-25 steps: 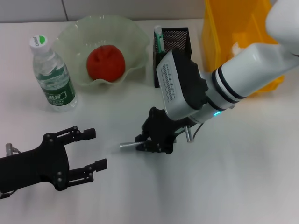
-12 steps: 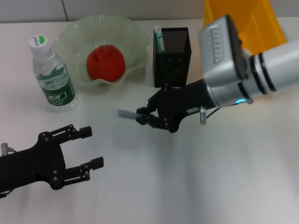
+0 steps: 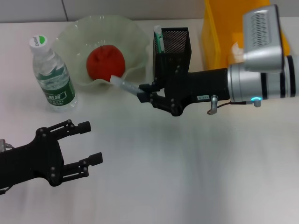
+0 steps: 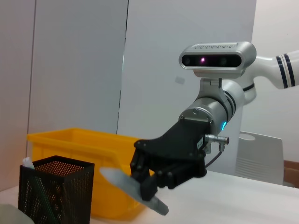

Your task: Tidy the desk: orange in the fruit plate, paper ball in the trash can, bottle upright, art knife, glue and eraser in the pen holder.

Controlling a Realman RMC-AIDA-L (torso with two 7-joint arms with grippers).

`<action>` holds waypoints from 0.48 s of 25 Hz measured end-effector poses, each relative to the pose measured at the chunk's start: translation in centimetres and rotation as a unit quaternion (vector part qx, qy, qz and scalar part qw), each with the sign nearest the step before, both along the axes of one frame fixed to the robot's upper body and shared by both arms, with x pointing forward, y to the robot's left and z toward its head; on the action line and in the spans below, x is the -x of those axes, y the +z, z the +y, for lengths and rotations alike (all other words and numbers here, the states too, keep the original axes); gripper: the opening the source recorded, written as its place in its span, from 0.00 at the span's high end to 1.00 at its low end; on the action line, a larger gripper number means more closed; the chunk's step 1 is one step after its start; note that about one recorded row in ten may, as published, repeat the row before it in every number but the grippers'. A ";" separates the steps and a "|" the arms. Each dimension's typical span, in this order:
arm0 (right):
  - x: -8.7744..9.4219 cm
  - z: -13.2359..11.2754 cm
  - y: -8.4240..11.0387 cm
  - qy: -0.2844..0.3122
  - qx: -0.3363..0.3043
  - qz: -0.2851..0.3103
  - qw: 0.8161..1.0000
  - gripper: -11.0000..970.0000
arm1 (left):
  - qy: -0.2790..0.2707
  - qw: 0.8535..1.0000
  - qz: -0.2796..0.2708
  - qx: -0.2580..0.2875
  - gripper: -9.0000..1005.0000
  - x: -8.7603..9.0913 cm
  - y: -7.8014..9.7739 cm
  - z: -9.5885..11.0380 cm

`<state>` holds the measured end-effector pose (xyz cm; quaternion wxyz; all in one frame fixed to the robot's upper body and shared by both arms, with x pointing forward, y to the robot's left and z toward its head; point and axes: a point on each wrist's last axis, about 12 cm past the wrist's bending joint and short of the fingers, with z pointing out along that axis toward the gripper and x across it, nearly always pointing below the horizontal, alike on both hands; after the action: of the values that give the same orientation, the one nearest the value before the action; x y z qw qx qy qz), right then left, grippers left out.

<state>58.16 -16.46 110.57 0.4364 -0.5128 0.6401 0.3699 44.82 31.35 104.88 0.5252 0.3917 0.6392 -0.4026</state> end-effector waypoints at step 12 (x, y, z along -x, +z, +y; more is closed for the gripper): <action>0.6 -0.9 -1.2 -0.050 -0.082 0.002 0.995 0.86 | -0.005 1.000 -0.006 0.002 0.23 0.0 0.1 -0.1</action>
<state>57.51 -17.38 109.34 0.4937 -0.4415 0.6335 0.3999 44.80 31.23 105.00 0.5277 0.3967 0.6332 -0.4040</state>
